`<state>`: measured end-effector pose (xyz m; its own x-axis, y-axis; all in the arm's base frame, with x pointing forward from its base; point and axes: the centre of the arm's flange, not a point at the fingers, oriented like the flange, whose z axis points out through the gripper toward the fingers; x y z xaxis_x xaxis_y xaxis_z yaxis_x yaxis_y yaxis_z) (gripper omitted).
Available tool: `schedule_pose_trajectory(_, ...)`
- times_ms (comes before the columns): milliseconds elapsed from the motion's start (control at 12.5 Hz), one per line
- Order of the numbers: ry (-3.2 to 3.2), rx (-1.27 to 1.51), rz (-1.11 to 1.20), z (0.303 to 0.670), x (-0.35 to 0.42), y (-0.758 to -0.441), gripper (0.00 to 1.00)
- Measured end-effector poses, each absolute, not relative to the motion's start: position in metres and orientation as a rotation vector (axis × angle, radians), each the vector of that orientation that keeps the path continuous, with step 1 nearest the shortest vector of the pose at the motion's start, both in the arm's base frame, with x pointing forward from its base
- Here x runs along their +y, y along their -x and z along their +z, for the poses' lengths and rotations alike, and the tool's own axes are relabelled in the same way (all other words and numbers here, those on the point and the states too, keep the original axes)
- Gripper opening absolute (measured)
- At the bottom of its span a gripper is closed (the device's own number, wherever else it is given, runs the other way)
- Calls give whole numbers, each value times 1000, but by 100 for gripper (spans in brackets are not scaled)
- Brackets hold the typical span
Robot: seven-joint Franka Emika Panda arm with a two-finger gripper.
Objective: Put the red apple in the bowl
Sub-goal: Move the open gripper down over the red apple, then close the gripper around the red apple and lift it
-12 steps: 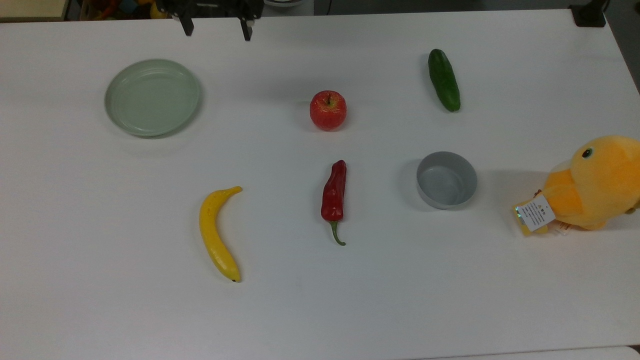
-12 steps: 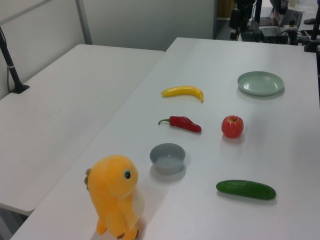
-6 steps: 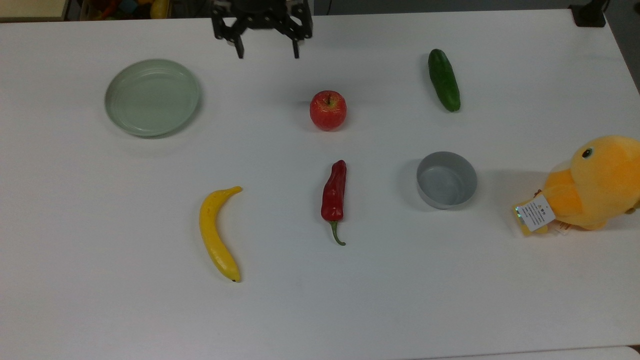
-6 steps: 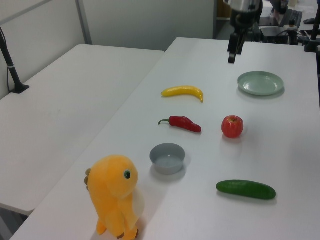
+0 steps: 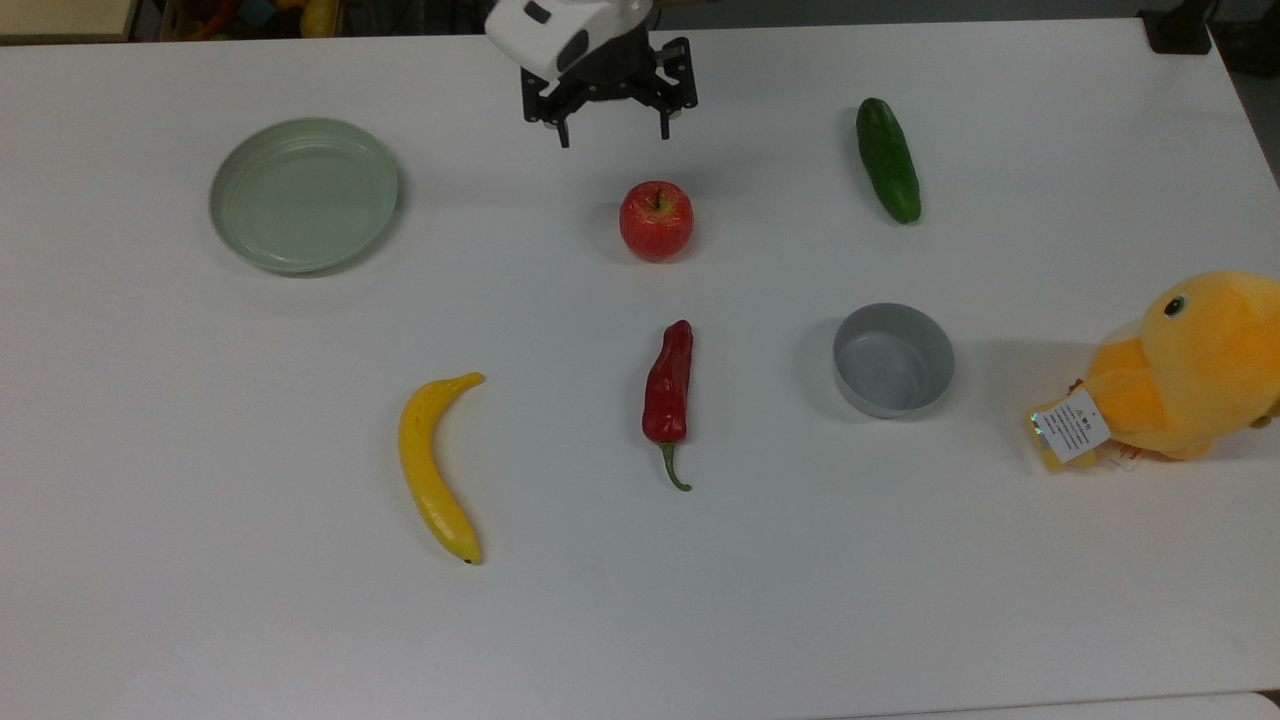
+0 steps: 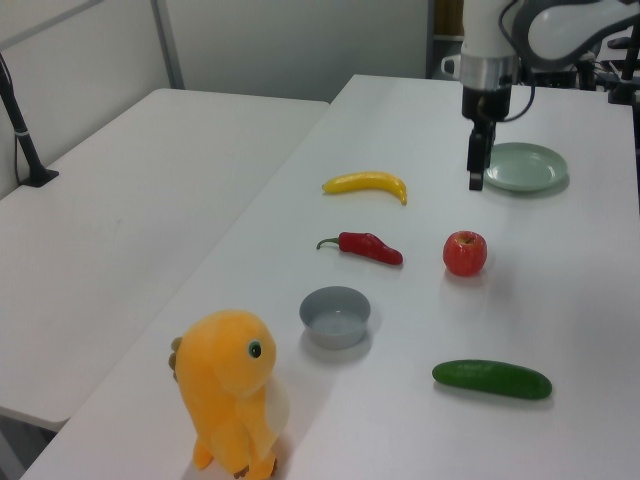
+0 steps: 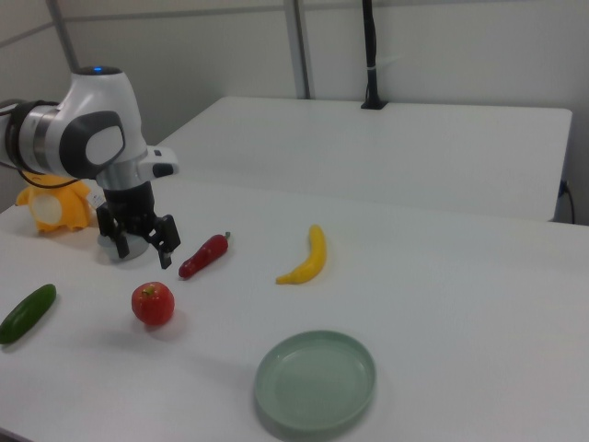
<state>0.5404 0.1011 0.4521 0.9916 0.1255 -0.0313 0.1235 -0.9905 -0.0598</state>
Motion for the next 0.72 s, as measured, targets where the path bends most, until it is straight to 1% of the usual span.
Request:
schedule_pose_trajectory(320,3074,-251,87,414,125,-545,100)
schedule_pose_trajectory(720,3091,-297,93,383,135,-554,100)
